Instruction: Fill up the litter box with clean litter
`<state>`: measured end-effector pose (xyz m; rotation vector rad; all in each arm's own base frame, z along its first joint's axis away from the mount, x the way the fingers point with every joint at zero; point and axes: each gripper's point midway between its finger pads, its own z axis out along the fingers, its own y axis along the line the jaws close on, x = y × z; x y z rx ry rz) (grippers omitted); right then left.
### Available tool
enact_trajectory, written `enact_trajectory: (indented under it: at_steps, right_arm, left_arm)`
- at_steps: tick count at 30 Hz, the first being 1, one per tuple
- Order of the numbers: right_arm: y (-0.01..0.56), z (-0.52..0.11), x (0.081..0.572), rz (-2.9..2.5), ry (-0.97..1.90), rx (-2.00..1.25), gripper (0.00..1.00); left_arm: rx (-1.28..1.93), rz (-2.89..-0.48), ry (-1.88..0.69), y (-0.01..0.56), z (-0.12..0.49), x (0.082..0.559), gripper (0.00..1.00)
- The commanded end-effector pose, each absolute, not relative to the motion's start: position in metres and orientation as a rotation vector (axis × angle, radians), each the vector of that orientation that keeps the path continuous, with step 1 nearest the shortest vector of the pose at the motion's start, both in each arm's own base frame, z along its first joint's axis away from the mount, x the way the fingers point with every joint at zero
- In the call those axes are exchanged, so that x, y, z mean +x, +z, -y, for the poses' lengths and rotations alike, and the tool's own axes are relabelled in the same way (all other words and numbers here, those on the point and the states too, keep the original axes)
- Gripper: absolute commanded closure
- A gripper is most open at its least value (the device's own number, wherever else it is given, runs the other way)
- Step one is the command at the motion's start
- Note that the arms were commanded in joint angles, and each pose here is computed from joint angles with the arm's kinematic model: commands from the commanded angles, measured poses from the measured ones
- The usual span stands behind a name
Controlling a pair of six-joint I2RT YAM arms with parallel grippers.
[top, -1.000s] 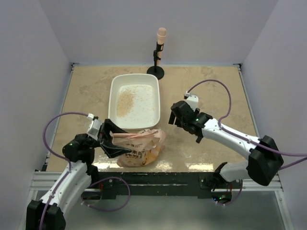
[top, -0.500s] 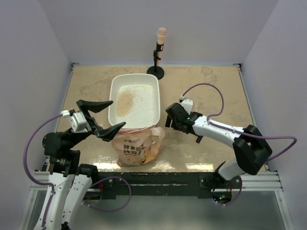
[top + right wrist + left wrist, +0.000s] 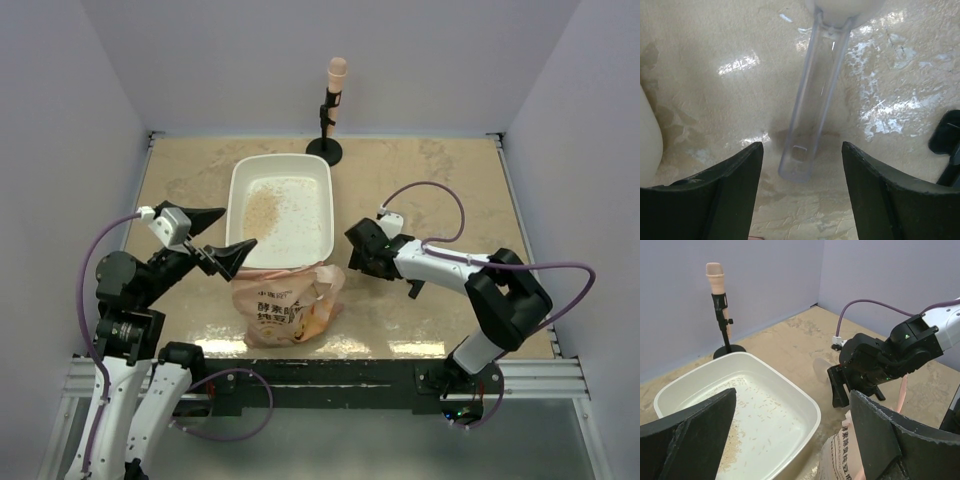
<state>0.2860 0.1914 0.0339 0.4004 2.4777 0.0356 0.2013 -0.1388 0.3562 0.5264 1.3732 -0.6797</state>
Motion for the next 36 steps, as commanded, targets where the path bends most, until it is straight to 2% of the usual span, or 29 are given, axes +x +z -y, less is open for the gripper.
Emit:
enact_trajectory:
  at_steps: [1,7,9,10,12,13,18,25,27,33,36]
  right_arm:
    - [0.029,-0.186,0.296,-2.442,0.049,0.469,0.33]
    - [0.022,-0.187,0.299,-2.450,0.038,0.449,0.47]
    - [0.021,-0.187,0.300,-2.451,0.042,0.440,0.60]
    - [0.022,-0.187,0.301,-2.450,0.045,0.428,0.75]
    - [0.025,-0.187,0.302,-2.448,0.057,0.417,0.97]
    - [0.028,-0.187,0.302,-2.443,0.061,0.408,1.00]
    - [0.092,-0.189,0.311,-2.326,0.161,0.357,1.00]
    - [0.258,-0.197,0.294,-2.047,0.469,0.084,1.00]
    - [0.303,-0.215,0.271,-1.975,0.659,-0.071,1.00]
    - [0.353,-0.256,0.197,-1.871,1.037,-0.557,1.00]
    - [0.368,-0.264,0.159,-1.777,1.207,-0.743,1.00]
  left_arm:
    - [0.517,-1.353,-0.638,0.365,0.133,0.201,0.00]
    - [0.467,-1.384,-0.632,0.354,0.129,0.209,0.00]
    - [0.470,-1.393,-0.639,0.350,0.130,0.209,0.00]
    - [0.466,-1.400,-0.644,0.349,0.130,0.210,0.00]
    - [0.452,-1.395,-0.642,0.354,0.129,0.209,0.00]
    - [0.451,-1.394,-0.643,0.356,0.129,0.209,0.00]
    - [0.510,-1.363,-0.628,0.379,0.132,0.204,0.00]
    - [0.575,-1.354,-0.757,0.409,0.150,0.204,0.00]
    - [0.612,-1.379,-0.811,0.415,0.158,0.206,0.00]
    - [0.693,-1.391,-0.977,0.446,0.176,0.202,0.00]
    - [0.846,-1.312,-1.069,0.465,0.187,0.177,0.00]
